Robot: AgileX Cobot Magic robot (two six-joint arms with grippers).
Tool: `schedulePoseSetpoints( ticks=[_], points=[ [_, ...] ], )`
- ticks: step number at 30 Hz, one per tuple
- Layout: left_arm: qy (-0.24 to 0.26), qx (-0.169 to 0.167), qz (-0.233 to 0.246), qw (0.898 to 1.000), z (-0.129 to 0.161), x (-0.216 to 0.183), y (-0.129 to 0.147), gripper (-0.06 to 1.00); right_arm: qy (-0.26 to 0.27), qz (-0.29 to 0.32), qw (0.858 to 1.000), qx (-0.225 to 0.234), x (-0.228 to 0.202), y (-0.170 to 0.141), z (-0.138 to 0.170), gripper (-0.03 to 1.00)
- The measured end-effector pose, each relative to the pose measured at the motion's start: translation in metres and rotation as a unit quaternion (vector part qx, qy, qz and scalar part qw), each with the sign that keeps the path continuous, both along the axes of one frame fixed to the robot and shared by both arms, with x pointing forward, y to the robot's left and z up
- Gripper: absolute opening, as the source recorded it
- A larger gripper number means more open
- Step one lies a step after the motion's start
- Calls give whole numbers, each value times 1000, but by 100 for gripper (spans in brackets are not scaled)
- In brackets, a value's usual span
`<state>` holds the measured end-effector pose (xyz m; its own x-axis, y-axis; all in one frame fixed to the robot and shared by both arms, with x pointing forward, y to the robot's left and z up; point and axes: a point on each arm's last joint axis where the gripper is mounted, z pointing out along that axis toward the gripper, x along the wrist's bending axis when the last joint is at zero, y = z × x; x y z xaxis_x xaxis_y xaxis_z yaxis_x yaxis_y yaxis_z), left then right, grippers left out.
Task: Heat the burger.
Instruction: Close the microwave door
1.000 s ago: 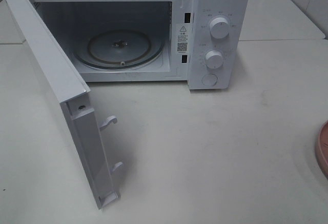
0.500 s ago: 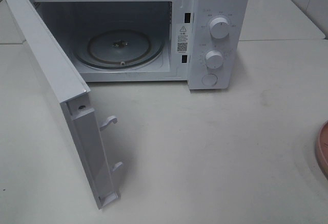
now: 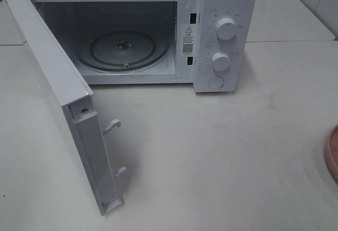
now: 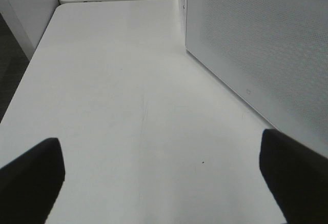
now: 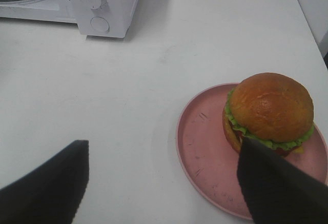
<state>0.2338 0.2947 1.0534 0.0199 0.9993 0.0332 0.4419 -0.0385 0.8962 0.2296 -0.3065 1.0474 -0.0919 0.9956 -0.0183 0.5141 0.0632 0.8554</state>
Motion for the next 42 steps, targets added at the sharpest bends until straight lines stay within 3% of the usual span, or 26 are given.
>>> schedulePoseSetpoints(
  ticks=[16, 18, 19, 21, 22, 23, 24, 25, 27, 29, 30, 31, 32, 33, 36, 42],
  points=[
    [-2, -17, -6, 1000, 11, 16, -1, 94, 0, 0, 1000, 0, 0, 0, 0, 76],
    [-5, -18, -4, 1000, 14, 24, 0, 84, 0, 0, 1000, 0, 0, 0, 0, 76],
    [-5, -18, -4, 1000, 14, 24, 0, 84, 0, 0, 1000, 0, 0, 0, 0, 76],
    [-17, -16, 0, 1000, 18, 32, 1, 68, 0, 0, 1000, 0, 0, 0, 0, 76],
    [-17, -16, 0, 1000, 18, 32, 1, 68, 0, 0, 1000, 0, 0, 0, 0, 76],
    [-26, -16, 2, 1000, 21, 37, 2, 58, 0, 0, 1000, 0, 0, 0, 0, 76],
    [-26, -16, 2, 1000, 21, 37, 2, 58, 0, 0, 1000, 0, 0, 0, 0, 76],
    [-33, -14, 5, 999, 21, 45, 3, 48, 0, 0, 1000, 0, 0, 0, 0, 76],
    [-35, -15, 6, 999, 20, 49, 3, 43, 0, 0, 1000, 0, 0, 0, 0, 76],
    [-36, -15, 10, 999, 16, 60, 5, 30, 0, 0, 1000, 0, 0, 0, 0, 76],
    [-36, -15, 10, 999, 16, 60, 5, 30, 0, 0, 1000, 0, 0, 0, 0, 76],
    [-35, -16, 13, 999, 12, 69, 6, 20, 0, 0, 1000, 0, 0, 0, 0, 76],
    [-35, -16, 13, 999, 12, 69, 6, 20, 0, 0, 1000, 0, 0, 0, 0, 76],
    [-37, -16, 16, 999, 9, 78, 7, 11, 0, 0, 1000, 0, 0, 0, 0, 76],
    [-36, -17, 20, 999, 0, 91, 9, 1, 0, 0, 1000, 0, 0, 0, 0, 76],
    [-66, -14, 33, 997, -18, 114, 13, 0, 0, 0, 1000, 0, 0, 0, 0, 76]
  ],
)
